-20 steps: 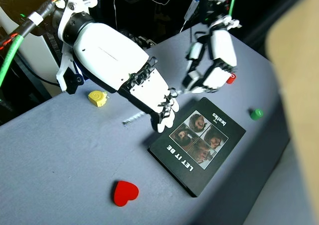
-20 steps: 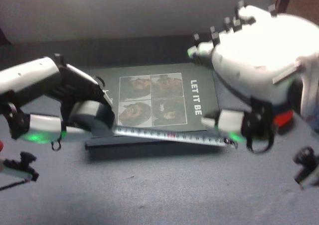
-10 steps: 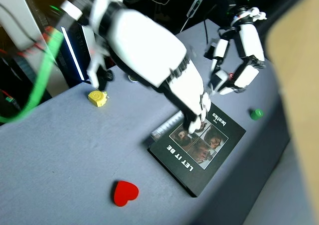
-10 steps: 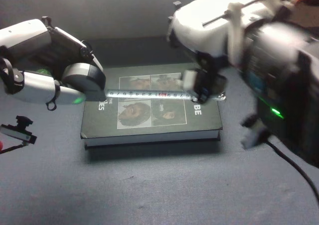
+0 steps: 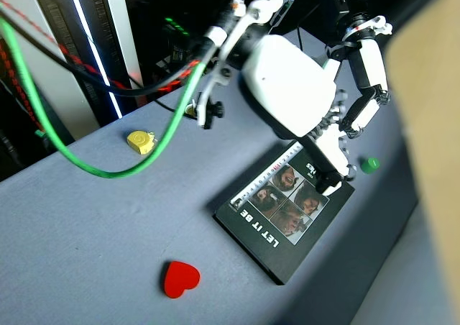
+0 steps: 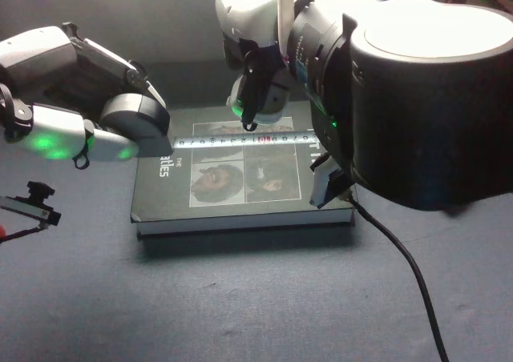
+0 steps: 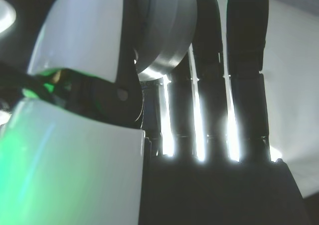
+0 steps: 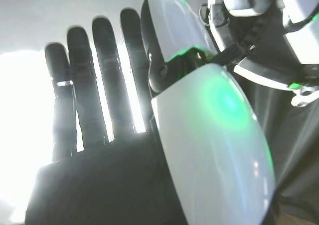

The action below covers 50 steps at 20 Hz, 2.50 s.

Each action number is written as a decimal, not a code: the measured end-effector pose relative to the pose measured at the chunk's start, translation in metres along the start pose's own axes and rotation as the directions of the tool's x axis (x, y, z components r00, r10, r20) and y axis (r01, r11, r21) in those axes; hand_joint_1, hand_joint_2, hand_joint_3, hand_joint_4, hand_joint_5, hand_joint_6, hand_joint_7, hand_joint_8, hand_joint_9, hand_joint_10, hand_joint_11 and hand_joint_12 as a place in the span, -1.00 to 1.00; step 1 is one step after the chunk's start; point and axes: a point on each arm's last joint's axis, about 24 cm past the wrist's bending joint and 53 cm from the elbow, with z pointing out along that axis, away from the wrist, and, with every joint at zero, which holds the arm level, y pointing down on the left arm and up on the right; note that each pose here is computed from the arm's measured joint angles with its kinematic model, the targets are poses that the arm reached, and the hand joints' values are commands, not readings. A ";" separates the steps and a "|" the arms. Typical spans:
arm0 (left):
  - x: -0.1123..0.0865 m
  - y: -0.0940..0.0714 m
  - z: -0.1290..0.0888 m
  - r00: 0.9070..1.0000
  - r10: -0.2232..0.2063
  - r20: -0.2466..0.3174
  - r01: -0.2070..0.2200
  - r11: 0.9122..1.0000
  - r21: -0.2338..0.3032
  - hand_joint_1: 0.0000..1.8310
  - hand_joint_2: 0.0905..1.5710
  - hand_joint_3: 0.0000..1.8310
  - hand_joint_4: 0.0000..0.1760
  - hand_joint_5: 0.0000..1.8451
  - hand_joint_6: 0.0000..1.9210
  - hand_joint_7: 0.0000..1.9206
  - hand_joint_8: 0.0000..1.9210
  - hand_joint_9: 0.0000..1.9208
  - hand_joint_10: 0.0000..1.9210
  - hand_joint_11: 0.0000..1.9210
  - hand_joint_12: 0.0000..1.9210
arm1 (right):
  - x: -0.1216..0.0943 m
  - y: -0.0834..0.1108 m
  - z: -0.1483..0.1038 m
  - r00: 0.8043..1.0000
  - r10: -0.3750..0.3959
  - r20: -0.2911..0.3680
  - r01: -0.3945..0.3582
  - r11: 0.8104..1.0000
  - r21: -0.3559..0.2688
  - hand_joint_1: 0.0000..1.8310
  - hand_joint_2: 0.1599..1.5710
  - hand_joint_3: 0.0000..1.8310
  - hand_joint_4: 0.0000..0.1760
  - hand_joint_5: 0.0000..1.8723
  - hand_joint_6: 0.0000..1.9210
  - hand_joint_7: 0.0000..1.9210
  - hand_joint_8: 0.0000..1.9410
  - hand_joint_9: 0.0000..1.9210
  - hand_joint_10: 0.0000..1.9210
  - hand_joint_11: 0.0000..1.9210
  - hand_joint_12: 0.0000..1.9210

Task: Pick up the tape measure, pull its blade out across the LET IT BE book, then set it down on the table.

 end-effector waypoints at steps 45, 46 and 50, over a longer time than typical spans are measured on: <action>-0.013 -0.006 0.007 0.997 0.068 -0.037 -0.065 0.995 0.075 0.52 0.33 -1.00 -1.00 0.12 -0.32 0.10 -0.14 0.05 0.24 0.04 0.01 | 0.036 -0.038 0.003 0.994 -0.106 0.026 0.105 0.994 0.034 0.09 0.52 -1.00 -1.00 -0.20 0.38 -0.15 -0.98 -0.26 -0.98 -0.72 0.08; -0.013 -0.007 0.007 0.997 0.069 -0.039 -0.066 0.995 0.076 0.52 0.33 -1.00 -1.00 0.12 -0.32 0.10 -0.14 0.05 0.24 0.04 0.01 | 0.036 -0.038 0.003 0.994 -0.106 0.026 0.105 0.994 0.034 0.08 0.45 -1.00 -1.00 -0.31 -0.28 -0.15 -0.99 -0.27 -0.98 -0.72 0.07; -0.013 -0.006 0.007 0.996 0.074 -0.040 -0.071 0.995 0.075 0.52 0.33 -1.00 -1.00 0.11 -0.31 0.11 -0.15 0.05 0.24 0.04 0.02 | 0.036 -0.039 0.003 0.994 -0.105 0.026 0.104 0.994 0.036 0.11 0.51 -0.99 -1.00 -0.20 0.34 -0.14 -1.00 -0.26 -0.99 -0.70 0.07</action>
